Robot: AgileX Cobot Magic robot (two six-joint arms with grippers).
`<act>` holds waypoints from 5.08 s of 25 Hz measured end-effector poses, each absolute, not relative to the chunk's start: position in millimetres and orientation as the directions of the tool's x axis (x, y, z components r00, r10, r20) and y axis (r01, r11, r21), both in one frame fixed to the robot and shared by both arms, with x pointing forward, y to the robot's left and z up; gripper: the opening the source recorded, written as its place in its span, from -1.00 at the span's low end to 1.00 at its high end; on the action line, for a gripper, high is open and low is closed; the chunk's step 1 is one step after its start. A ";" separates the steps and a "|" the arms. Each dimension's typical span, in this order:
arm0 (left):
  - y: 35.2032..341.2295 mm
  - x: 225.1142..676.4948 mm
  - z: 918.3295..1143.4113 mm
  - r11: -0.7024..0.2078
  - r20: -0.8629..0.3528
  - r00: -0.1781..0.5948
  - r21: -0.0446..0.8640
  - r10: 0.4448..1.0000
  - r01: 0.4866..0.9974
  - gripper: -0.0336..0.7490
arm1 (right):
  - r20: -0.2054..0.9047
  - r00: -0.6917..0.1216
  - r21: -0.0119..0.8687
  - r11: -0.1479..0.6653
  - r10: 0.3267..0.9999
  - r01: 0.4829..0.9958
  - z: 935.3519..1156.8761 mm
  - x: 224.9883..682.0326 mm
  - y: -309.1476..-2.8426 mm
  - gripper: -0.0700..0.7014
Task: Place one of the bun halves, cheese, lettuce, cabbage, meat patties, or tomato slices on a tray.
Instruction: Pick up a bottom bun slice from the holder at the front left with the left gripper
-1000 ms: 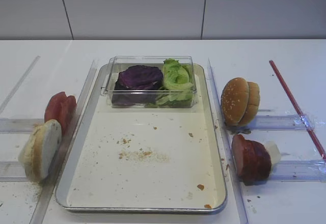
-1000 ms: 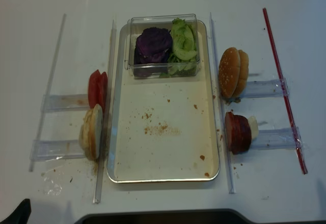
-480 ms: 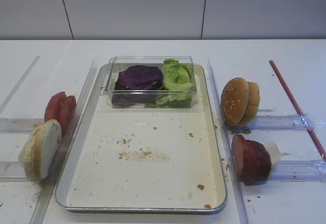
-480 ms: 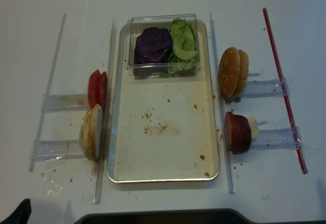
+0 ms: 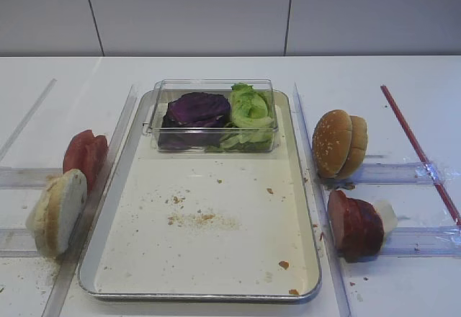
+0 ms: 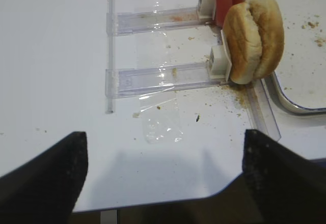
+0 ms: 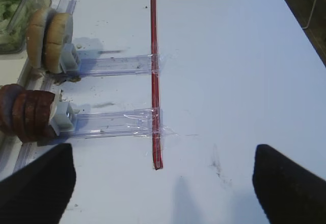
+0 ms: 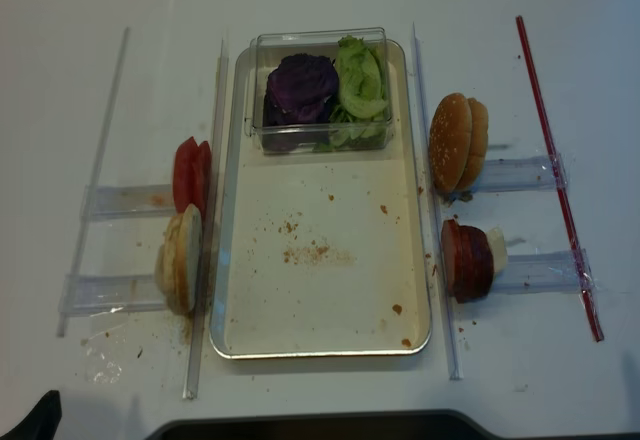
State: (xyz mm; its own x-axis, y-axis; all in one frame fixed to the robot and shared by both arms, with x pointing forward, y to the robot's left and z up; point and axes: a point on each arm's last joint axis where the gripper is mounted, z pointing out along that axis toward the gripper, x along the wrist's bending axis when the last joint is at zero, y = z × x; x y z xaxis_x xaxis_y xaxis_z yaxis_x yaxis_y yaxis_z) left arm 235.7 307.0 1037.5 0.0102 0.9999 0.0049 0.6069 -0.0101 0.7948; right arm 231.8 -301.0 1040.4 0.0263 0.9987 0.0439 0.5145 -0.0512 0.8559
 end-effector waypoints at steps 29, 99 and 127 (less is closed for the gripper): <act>300.8 231.8 1065.3 -0.103 0.042 0.123 0.829 0.992 0.549 0.53 | 0.046 0.028 0.856 -0.054 0.999 0.514 1040.4 231.8 -301.0 0.97; 197.7 458.3 1038.6 -0.077 -0.164 0.130 0.297 0.978 0.952 0.02 | 0.047 0.032 0.856 -0.057 0.998 0.514 1040.4 231.8 -301.3 0.97; 197.1 457.6 1034.9 -0.092 -0.032 0.107 0.303 0.994 0.949 -0.62 | 0.047 0.032 0.856 -0.057 0.998 0.514 1040.4 231.8 -301.3 0.97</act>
